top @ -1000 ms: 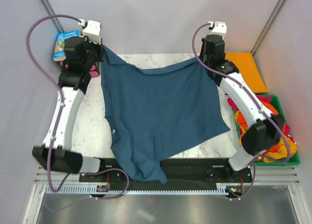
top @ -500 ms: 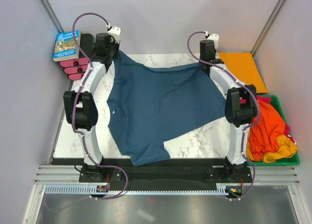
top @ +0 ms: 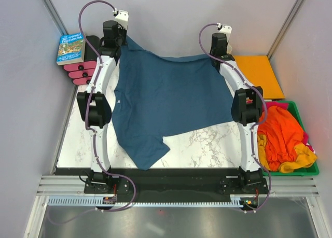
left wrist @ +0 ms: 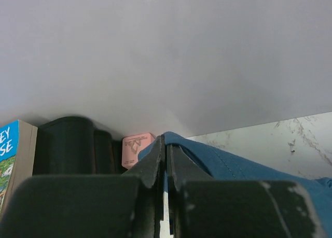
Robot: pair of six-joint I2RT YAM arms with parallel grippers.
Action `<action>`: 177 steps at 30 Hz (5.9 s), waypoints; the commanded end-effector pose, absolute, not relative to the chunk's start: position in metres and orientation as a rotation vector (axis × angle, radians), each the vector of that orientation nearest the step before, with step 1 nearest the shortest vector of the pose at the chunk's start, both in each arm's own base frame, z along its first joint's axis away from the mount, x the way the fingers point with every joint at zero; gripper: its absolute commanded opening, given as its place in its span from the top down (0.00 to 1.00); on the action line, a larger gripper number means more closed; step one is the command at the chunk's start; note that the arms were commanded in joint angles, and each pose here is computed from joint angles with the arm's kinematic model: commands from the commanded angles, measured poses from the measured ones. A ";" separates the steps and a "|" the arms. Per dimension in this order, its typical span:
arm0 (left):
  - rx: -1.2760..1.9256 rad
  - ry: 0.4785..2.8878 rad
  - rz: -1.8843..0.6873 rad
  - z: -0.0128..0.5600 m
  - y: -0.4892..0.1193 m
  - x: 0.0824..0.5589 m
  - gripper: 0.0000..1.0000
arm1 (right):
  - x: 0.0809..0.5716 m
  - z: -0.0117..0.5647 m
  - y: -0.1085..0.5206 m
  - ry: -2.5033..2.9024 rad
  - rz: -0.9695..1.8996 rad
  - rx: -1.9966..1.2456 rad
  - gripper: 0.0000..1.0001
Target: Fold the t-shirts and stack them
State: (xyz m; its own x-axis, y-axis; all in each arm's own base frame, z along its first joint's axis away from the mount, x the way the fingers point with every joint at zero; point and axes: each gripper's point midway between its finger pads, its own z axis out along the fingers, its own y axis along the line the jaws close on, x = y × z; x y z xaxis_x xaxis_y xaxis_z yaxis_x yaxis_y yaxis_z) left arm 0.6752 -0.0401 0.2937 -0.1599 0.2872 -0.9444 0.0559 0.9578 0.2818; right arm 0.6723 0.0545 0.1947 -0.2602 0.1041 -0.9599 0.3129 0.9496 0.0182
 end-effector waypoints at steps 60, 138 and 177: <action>0.364 2.167 0.027 0.143 -0.036 0.454 0.98 | 0.610 0.100 0.005 1.990 -0.285 0.470 1.00; 0.362 2.244 -0.077 0.125 -0.050 0.516 0.29 | 0.612 0.185 0.101 1.925 0.074 0.361 0.42; 0.709 2.817 0.408 0.001 0.096 0.421 0.98 | 0.516 0.155 0.128 1.999 0.046 0.338 0.45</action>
